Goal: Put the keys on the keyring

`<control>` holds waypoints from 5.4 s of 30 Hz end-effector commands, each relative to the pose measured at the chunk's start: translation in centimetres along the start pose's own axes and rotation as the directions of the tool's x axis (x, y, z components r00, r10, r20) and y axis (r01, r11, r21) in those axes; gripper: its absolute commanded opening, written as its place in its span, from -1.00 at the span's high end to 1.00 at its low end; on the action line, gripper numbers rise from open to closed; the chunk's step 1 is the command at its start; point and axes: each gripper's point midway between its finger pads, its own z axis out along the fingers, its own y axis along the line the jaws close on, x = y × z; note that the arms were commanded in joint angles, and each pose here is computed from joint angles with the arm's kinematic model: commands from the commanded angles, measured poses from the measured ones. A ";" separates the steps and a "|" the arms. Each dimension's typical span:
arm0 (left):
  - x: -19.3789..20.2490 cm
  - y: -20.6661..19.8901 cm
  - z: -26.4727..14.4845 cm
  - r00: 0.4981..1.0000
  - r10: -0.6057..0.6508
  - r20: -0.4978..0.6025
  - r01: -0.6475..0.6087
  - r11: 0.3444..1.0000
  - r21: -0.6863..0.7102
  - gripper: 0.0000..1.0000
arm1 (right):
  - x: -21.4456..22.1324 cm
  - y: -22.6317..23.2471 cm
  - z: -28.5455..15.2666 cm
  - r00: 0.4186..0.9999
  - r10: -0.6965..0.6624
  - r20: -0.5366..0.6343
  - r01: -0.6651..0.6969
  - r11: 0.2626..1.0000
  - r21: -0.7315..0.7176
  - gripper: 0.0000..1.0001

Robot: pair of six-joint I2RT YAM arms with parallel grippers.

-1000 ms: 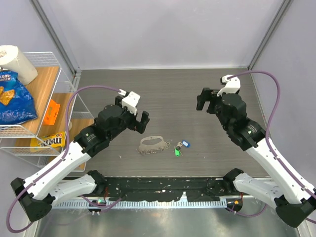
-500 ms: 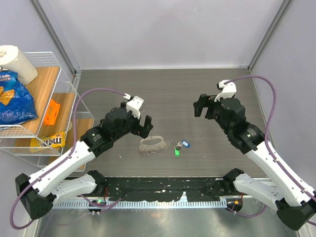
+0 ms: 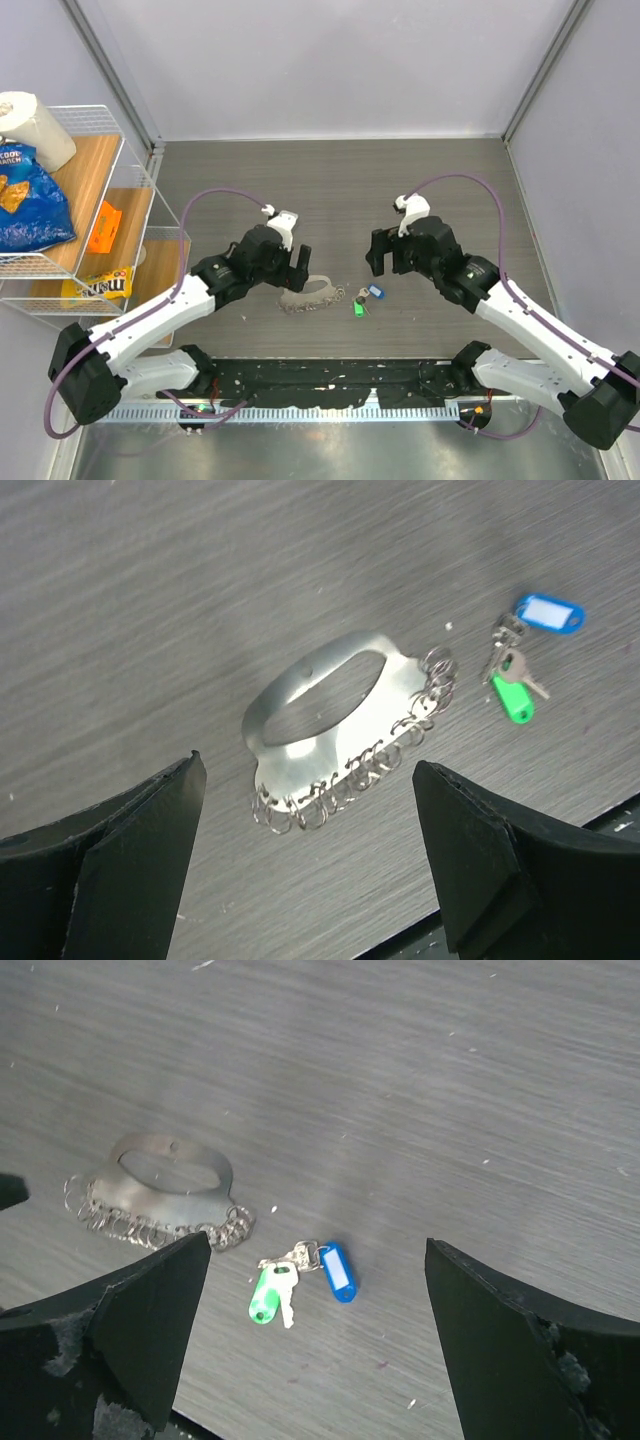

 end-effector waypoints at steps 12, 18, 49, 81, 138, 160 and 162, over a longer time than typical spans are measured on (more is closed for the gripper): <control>7.5 4.0 0.3 0.973 -0.178 -0.145 0.142 0.963 -0.227 -0.50 | 3.1 3.6 1.1 0.998 -0.015 -0.054 0.008 0.993 -0.118 -0.86; 9.0 3.5 0.9 0.964 -0.206 -0.167 0.172 0.965 -0.198 -0.23 | 3.7 4.2 1.4 0.998 -0.020 -0.066 0.011 0.991 -0.136 -0.84; 10.5 4.0 2.9 0.959 -0.211 -0.191 0.172 0.964 -0.203 0.33 | 4.5 5.6 1.4 0.996 -0.023 -0.082 0.009 0.985 -0.172 -0.79; 10.1 4.0 4.0 0.963 -0.188 -0.194 0.154 0.971 -0.181 0.91 | 4.8 6.2 1.2 0.996 -0.021 -0.087 0.005 0.983 -0.186 -0.73; 9.6 3.5 5.8 0.972 -0.132 -0.196 0.115 0.989 -0.096 0.79 | 5.3 7.6 1.6 0.994 -0.037 -0.107 0.014 0.978 -0.207 -0.73; 2.7 0.0 -2.2 0.999 0.009 0.051 -0.017 0.988 0.153 1.00 | 0.1 11.0 -2.6 0.988 -0.148 0.034 0.150 0.912 -0.383 -0.73; 3.0 0.6 -2.2 0.999 -0.001 0.041 -0.004 0.993 0.120 1.00 | 0.0 11.1 -2.8 0.987 -0.155 0.037 0.157 0.908 -0.388 -0.73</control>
